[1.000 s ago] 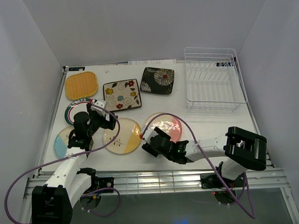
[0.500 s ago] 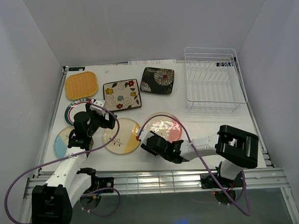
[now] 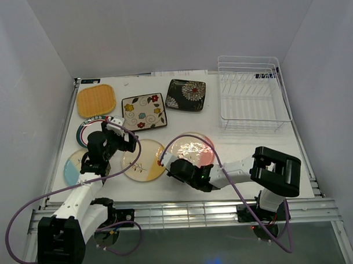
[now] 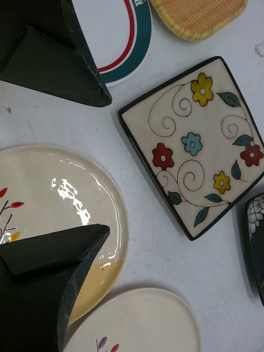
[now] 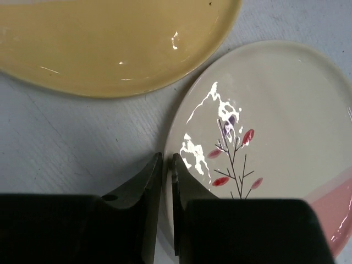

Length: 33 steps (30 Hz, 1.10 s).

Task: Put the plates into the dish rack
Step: Pick up the plate at the center of the board.

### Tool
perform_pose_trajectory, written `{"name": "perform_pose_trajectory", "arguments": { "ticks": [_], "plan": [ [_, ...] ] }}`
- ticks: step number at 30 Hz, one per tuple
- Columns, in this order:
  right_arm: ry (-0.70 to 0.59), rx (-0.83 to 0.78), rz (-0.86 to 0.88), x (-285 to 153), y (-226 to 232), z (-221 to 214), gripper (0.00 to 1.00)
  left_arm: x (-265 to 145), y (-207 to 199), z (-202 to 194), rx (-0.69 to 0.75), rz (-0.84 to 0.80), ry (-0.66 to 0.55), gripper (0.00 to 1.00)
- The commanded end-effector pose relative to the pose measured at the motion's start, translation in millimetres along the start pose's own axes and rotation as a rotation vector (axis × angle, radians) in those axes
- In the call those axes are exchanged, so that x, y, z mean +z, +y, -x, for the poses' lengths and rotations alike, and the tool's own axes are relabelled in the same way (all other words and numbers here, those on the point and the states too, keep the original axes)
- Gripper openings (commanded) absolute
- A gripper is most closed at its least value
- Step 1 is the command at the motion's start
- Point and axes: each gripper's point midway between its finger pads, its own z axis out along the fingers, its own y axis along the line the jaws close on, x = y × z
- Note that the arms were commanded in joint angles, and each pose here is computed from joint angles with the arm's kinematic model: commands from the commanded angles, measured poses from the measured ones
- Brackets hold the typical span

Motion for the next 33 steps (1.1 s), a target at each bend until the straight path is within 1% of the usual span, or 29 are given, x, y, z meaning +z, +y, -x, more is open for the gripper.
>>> {"name": "perform_pose_trajectory", "arguments": {
  "ticks": [1,3,8,9,12,15,16,18,19,22,24,30,33],
  "plan": [
    [0.012,0.008,-0.004,0.7,-1.8,0.7,0.12,1.2,3.3,22.2,0.010,0.004,-0.051,0.98],
    [0.008,0.010,-0.011,0.1,-2.7,1.7,0.08,0.9,2.5,23.2,0.011,0.000,-0.054,0.98],
    [-0.013,0.035,-0.061,-4.2,-13.1,3.5,0.08,0.6,-4.1,22.0,-0.006,-0.032,-0.055,0.98],
    [-0.023,0.040,-0.057,-5.4,-12.6,5.6,0.08,0.2,-10.3,22.4,-0.022,-0.063,-0.058,0.98],
    [-0.055,0.061,-0.053,-9.7,-14.0,10.0,0.08,-0.8,-15.0,23.3,-0.093,-0.075,-0.058,0.98],
    [-0.085,0.091,-0.055,-14.1,-18.3,14.6,0.08,-0.4,-13.3,25.3,-0.163,-0.052,-0.059,0.98],
    [-0.099,0.099,-0.051,-16.5,-19.2,18.1,0.08,0.1,-11.7,24.4,-0.209,-0.034,-0.055,0.98],
    [-0.119,0.119,-0.055,-18.2,-22.7,21.7,0.08,1.6,-12.1,19.8,-0.260,-0.025,-0.037,0.98],
    [-0.128,0.129,-0.051,-20.5,-23.9,22.4,0.08,1.7,-17.0,17.5,-0.305,-0.043,-0.025,0.98],
    [-0.158,0.160,-0.066,-24.4,-30.2,25.6,0.08,3.0,-27.1,6.5,-0.377,-0.081,0.023,0.98],
    [-0.180,0.176,-0.076,-25.1,-34.8,27.9,0.08,4.4,-33.5,2.8,-0.403,-0.112,0.049,0.98],
    [-0.218,0.228,-0.087,-24.1,-38.8,33.1,0.08,9.5,-41.2,-11.2,-0.508,-0.130,0.124,0.98],
    [-0.243,0.245,-0.085,-22.1,-39.0,39.5,0.08,11.6,-43.1,-11.3,-0.542,-0.136,0.142,0.98]
  ]
}}
